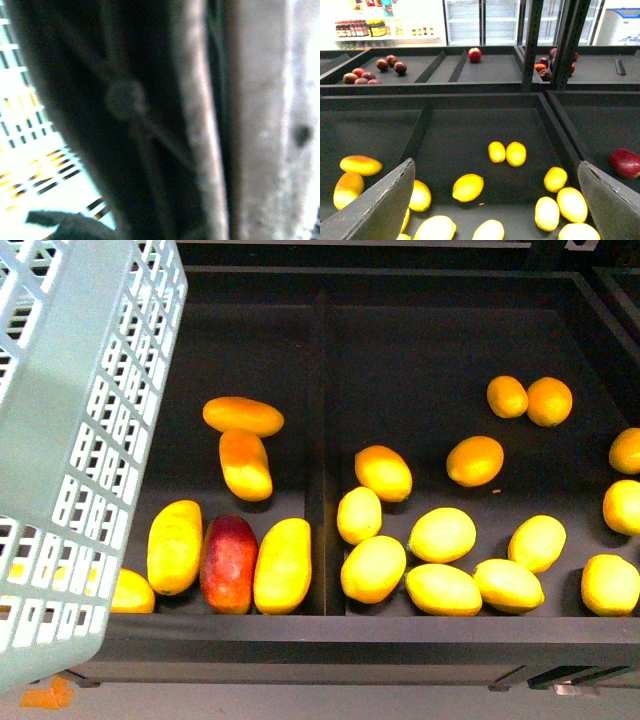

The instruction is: Pick lemon and mango into basket

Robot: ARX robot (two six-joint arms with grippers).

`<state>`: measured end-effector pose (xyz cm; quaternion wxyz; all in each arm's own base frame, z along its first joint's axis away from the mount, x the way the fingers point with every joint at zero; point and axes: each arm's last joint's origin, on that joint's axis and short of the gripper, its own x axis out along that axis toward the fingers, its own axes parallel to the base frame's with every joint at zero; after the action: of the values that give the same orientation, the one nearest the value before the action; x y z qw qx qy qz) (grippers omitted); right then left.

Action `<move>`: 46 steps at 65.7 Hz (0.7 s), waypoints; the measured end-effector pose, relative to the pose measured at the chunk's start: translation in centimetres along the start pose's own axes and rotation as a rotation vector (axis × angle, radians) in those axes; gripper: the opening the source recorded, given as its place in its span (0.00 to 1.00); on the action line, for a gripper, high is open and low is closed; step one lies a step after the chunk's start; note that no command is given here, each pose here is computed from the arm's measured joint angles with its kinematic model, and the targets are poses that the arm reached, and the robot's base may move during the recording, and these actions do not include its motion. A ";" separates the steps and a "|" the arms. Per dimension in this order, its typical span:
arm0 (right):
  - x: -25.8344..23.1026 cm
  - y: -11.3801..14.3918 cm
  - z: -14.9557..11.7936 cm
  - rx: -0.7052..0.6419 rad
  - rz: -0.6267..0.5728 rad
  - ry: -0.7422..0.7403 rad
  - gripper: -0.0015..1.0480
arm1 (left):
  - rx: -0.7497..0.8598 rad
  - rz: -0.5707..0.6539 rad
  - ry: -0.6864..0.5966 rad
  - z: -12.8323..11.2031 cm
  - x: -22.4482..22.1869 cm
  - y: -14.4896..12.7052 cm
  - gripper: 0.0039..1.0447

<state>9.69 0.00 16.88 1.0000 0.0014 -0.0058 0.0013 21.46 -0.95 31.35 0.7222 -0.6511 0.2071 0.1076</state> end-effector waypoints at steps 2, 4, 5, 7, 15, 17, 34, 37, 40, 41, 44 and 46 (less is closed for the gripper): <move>0.0 0.0 0.0 0.000 0.000 0.000 0.92 | 0.124 0.071 0.024 -0.3 0.5 -0.5 0.13; 0.0 0.0 0.0 0.000 0.000 0.000 0.92 | 0.270 0.098 0.050 -0.7 1.5 -1.0 0.13; 0.0 0.0 0.0 0.000 0.000 0.000 0.92 | 0.306 0.101 0.058 -0.8 1.7 -1.1 0.13; 0.0 0.0 0.0 0.000 0.000 0.000 0.92 | 0.447 0.107 0.084 -1.3 2.9 -1.5 0.13; 0.0 0.0 0.0 0.000 -0.002 0.000 0.92 | 0.670 0.115 0.147 -3.6 6.9 -2.4 0.13; 0.0 0.0 0.0 0.000 -0.002 0.000 0.92 | 0.690 0.104 0.165 -4.3 7.5 -2.8 0.13; 0.0 0.0 0.0 0.000 -0.001 0.000 0.92 | 0.786 -0.028 0.392 -11.0 9.7 -5.0 0.13; 0.0 0.0 0.0 0.000 -0.002 0.000 0.92 | 0.793 -0.039 0.430 -12.0 9.7 -5.0 0.13; 0.0 0.0 0.0 0.000 -0.003 0.000 0.92 | 0.795 -0.048 0.473 -13.0 9.6 -4.9 0.13; 0.0 0.0 0.0 0.000 -0.004 0.000 0.92 | 0.796 -0.048 0.479 -13.2 9.6 -4.9 0.13; 0.0 0.0 0.0 0.000 -0.003 0.000 0.92 | 0.793 -0.049 0.502 -13.8 9.6 -4.7 0.13; 0.0 0.0 0.0 0.000 -0.003 0.000 0.92 | 0.786 -0.049 0.516 -14.1 9.6 -4.7 0.13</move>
<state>9.69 -0.01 16.88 1.0000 0.0014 -0.0058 -0.0004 29.70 -16.58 30.38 0.8413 -0.3384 0.3895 -0.1613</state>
